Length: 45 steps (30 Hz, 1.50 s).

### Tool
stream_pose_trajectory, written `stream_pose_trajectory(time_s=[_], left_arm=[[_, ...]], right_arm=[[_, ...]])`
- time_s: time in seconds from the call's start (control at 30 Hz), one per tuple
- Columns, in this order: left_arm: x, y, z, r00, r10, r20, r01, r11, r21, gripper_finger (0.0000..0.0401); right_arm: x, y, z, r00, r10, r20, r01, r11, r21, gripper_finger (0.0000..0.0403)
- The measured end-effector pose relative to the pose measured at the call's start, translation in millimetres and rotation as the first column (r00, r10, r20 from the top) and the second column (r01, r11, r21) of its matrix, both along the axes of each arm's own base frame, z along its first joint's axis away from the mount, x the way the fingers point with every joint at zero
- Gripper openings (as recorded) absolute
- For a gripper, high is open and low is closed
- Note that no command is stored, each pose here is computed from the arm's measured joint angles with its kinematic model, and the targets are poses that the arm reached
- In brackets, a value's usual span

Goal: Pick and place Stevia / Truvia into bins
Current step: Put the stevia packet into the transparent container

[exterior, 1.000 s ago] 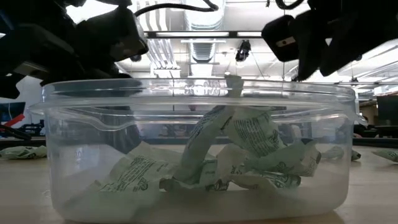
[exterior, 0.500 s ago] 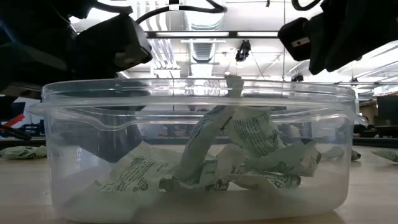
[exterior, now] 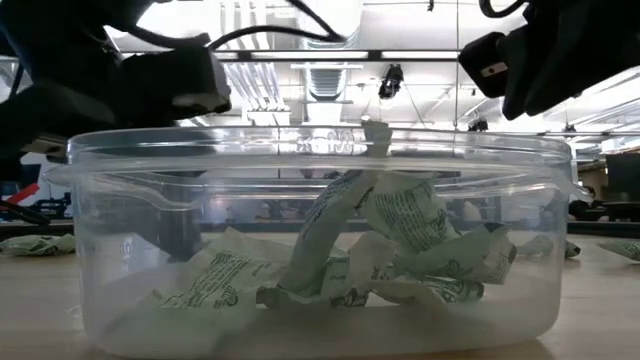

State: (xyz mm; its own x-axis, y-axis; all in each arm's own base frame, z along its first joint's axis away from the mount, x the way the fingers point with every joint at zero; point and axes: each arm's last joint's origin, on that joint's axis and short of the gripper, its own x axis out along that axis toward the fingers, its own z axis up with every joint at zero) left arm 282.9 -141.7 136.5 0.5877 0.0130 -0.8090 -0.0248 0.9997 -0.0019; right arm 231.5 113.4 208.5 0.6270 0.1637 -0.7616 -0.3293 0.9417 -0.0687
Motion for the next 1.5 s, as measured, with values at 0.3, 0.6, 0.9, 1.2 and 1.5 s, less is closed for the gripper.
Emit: stream_pose_trajectory(time_s=[0.3,0.6,0.9,1.2,1.5], left_arm=[[-4.1,-10.9,40.6,0.981,-0.035,0.192,0.053,0.995,-0.088,0.0001],[12.7,-37.4,61.9,0.806,-0.322,0.497,0.396,0.917,-0.049,0.0],[21.4,-42.2,46.5,0.816,-0.356,0.455,0.436,0.897,-0.079,0.0],[20.9,-40.2,44.1,0.859,-0.269,0.436,0.374,0.911,-0.175,0.0062],[20.9,-38.7,46.3,0.86,-0.257,0.441,0.363,0.915,-0.174,0.015]], right_arm=[[-6.9,-5.3,-13.0,0.989,-0.086,-0.122,0.082,0.996,-0.033,0.0061],[-6.9,-6.7,-22.6,0.993,-0.1,-0.063,0.098,0.995,-0.032,0.006],[-7.7,-7.1,-26.3,0.995,-0.089,-0.05,0.087,0.996,-0.033,0.0064],[-15.2,-13.5,-40.6,0.983,-0.16,-0.092,0.157,0.987,-0.038,0.0101],[-20.3,-23.3,-52.7,0.968,-0.213,-0.13,0.209,0.977,-0.045,0.0146]])
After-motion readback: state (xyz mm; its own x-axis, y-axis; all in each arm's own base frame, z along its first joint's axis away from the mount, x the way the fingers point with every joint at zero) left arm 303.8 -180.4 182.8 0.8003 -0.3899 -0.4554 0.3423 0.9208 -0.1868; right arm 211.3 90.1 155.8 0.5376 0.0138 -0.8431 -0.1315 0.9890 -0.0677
